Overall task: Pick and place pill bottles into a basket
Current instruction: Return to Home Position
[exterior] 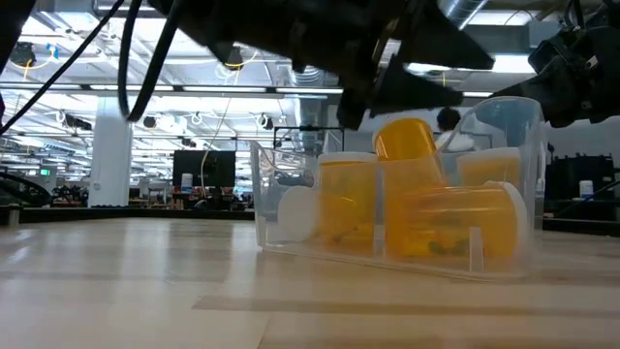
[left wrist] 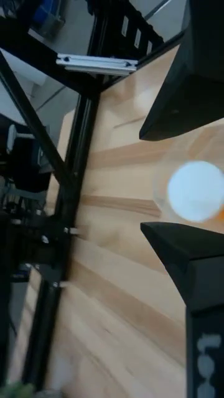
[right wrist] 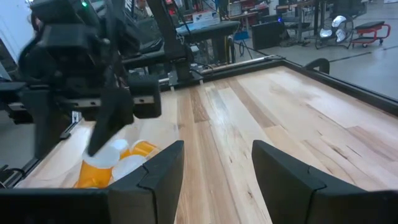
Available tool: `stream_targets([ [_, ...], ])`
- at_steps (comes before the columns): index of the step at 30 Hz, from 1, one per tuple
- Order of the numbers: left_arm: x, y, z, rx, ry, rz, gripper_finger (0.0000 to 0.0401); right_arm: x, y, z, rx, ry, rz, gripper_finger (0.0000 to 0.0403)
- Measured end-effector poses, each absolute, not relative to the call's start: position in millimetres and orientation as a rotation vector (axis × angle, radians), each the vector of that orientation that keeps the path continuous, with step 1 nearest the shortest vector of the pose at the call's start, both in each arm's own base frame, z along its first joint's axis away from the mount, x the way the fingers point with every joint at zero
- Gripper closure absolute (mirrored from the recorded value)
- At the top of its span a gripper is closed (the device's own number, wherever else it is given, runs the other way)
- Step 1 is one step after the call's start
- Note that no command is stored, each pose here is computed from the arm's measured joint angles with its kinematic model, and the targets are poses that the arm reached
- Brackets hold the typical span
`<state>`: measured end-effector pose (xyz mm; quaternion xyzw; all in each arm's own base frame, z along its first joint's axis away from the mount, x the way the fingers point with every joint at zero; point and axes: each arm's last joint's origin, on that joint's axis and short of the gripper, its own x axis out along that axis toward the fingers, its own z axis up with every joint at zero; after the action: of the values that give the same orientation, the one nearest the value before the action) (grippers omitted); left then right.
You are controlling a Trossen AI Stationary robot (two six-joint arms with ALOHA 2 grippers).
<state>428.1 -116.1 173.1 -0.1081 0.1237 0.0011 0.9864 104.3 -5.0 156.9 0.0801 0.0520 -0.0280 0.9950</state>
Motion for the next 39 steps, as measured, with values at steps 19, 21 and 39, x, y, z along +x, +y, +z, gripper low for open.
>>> stream_targets([
  [19, 394, -108, 246, -0.062, 0.270, -0.012, 0.0186, 104, -5, 157, 0.161, 0.105, -0.056, 0.0221],
  [21, 380, -103, 247, -0.074, 0.284, 0.011, 0.0186, 104, -5, 157, 0.161, 0.105, -0.056, 0.0221],
  [39, 241, -57, 258, -0.122, 0.342, 0.174, 0.0186, 104, -5, 157, 0.161, 0.105, -0.056, 0.0221],
])
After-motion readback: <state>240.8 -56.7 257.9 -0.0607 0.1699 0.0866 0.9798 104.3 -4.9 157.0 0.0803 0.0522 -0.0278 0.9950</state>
